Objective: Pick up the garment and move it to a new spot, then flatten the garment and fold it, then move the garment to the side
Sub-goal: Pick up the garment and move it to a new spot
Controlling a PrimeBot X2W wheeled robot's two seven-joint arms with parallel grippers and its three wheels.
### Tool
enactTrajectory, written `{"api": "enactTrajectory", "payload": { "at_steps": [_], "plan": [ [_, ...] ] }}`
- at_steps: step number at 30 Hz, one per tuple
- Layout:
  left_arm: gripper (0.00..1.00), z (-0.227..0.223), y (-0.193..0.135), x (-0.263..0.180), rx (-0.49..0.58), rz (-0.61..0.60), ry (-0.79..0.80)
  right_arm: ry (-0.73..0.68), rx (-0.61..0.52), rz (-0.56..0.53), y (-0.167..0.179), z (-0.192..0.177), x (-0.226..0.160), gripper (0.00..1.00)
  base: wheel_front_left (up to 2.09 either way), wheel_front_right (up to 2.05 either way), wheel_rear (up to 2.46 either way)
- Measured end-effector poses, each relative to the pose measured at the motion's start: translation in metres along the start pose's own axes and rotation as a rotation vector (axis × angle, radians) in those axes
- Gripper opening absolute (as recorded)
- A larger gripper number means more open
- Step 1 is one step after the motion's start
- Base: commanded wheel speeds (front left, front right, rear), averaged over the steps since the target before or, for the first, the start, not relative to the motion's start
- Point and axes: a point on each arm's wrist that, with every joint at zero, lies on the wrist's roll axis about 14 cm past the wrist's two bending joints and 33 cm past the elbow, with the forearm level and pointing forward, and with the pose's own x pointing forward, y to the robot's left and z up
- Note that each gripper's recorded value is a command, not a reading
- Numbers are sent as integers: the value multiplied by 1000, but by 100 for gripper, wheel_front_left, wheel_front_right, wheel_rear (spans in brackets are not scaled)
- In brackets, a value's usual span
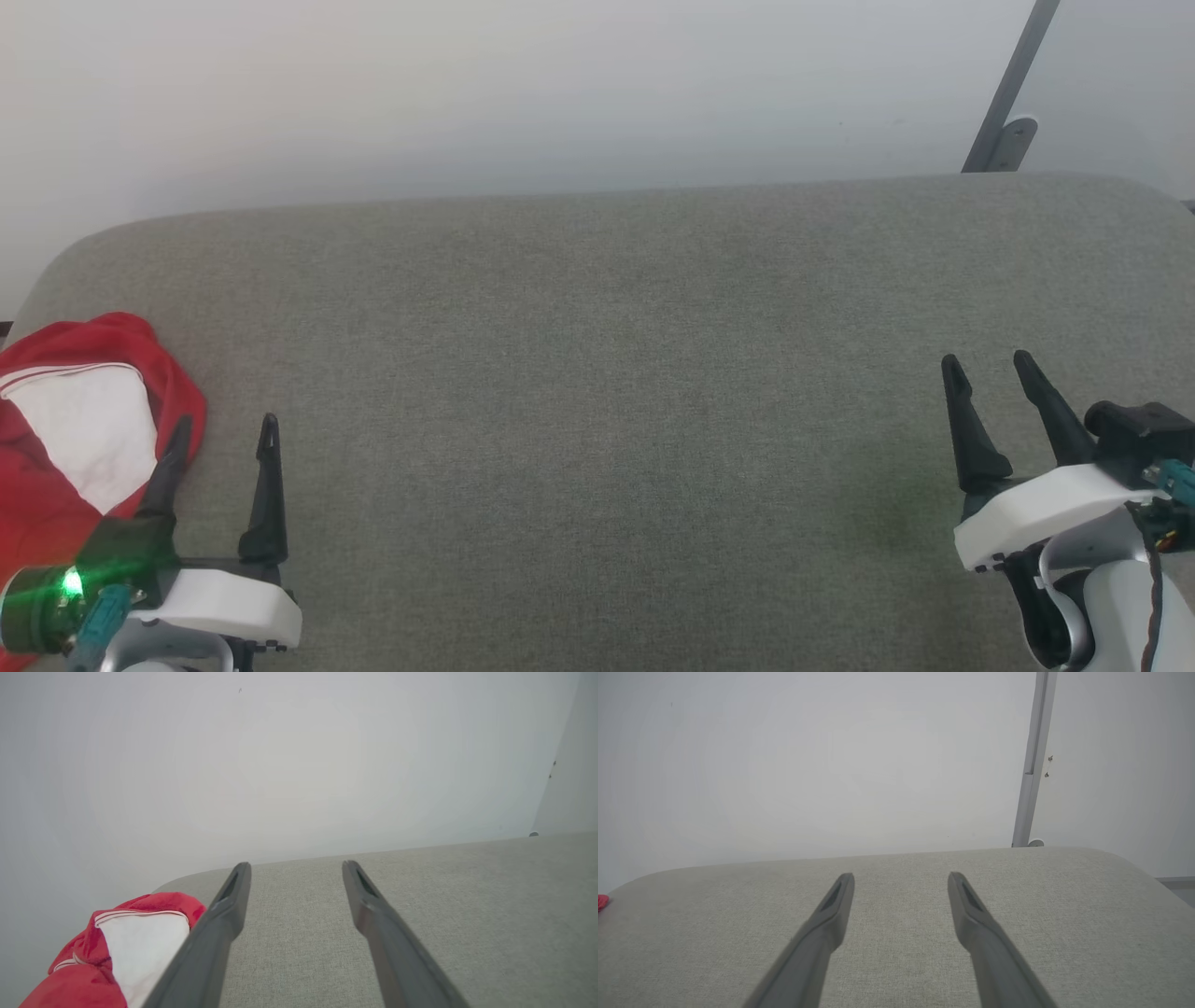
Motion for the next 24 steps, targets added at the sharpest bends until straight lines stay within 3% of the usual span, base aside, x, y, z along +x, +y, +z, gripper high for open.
{"api": "enactTrajectory", "payload": {
  "at_steps": [17,24],
  "plan": [
    [100,-1,3,-2,-28,10,2,-13,-9,7,2,3,0,100,0,0,0],
    [100,-1,23,-15,-70,74,13,-6,-7,61,20,1,6,100,0,0,0]
  ]
}}
